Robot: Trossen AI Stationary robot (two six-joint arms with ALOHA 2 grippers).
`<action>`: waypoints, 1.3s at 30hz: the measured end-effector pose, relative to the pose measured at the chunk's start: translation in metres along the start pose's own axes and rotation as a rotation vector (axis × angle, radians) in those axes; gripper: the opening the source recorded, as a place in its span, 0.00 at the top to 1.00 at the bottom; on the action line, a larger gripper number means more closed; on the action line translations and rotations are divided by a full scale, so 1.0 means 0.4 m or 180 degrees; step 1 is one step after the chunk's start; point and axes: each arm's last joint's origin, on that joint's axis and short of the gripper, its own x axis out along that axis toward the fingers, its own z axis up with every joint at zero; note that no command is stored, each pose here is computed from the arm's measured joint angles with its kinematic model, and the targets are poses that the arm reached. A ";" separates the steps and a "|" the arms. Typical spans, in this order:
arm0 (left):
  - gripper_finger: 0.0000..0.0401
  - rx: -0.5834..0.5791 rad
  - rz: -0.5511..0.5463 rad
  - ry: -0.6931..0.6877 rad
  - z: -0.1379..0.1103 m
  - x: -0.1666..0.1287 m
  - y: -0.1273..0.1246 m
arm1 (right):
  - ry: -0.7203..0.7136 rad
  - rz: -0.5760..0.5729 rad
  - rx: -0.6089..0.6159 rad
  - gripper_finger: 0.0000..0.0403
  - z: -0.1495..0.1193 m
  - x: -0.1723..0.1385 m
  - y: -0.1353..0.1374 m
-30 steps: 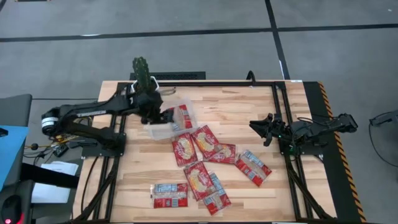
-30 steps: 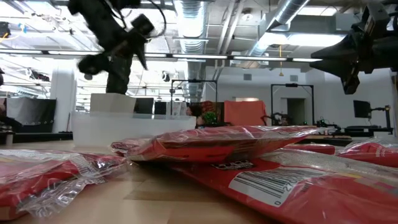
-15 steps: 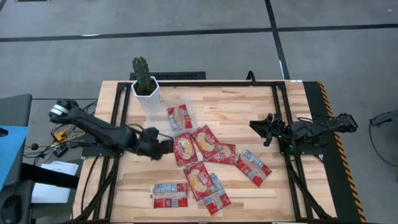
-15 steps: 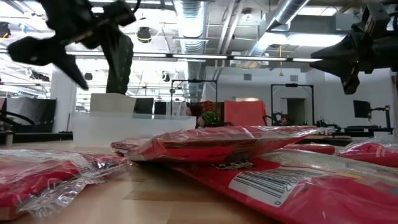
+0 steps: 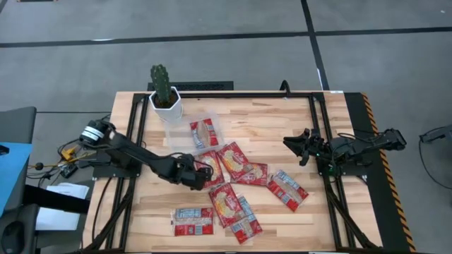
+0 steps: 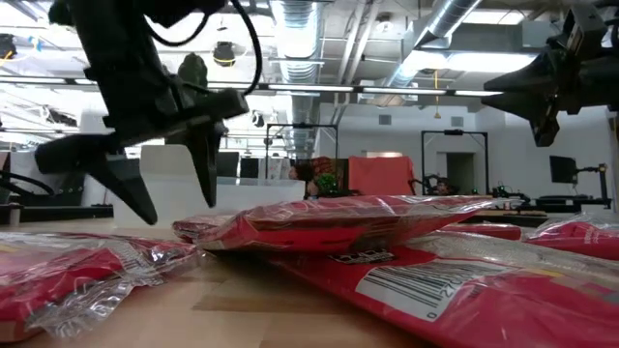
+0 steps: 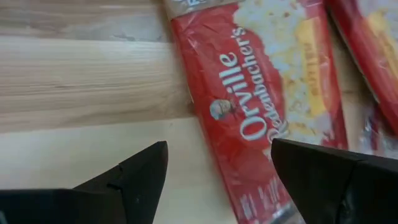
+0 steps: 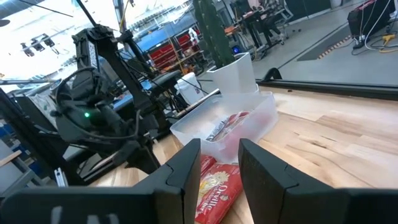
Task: Sort popcorn bags into baskets
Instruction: Put the red popcorn bag into the transparent bin
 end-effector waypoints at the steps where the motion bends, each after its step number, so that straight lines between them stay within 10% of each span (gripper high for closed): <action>1: 0.32 -0.0023 0.0027 -0.0012 -0.001 0.007 0.002 | 0.0002 0.0003 0.0000 0.66 0.000 0.000 0.000; 11: 0.38 0.0019 -0.0345 0.0038 -0.010 0.081 -0.035 | 0.0002 0.0003 -0.0001 0.68 0.000 0.000 0.000; 22: 0.95 -0.0077 -0.0132 -0.0048 -0.004 0.109 -0.016 | 0.0002 0.0004 -0.0001 0.68 0.000 0.000 0.000; 39: 1.00 0.0113 -0.0914 0.0378 0.034 -0.038 -0.081 | 0.0001 0.0002 -0.0011 0.68 0.000 0.000 0.000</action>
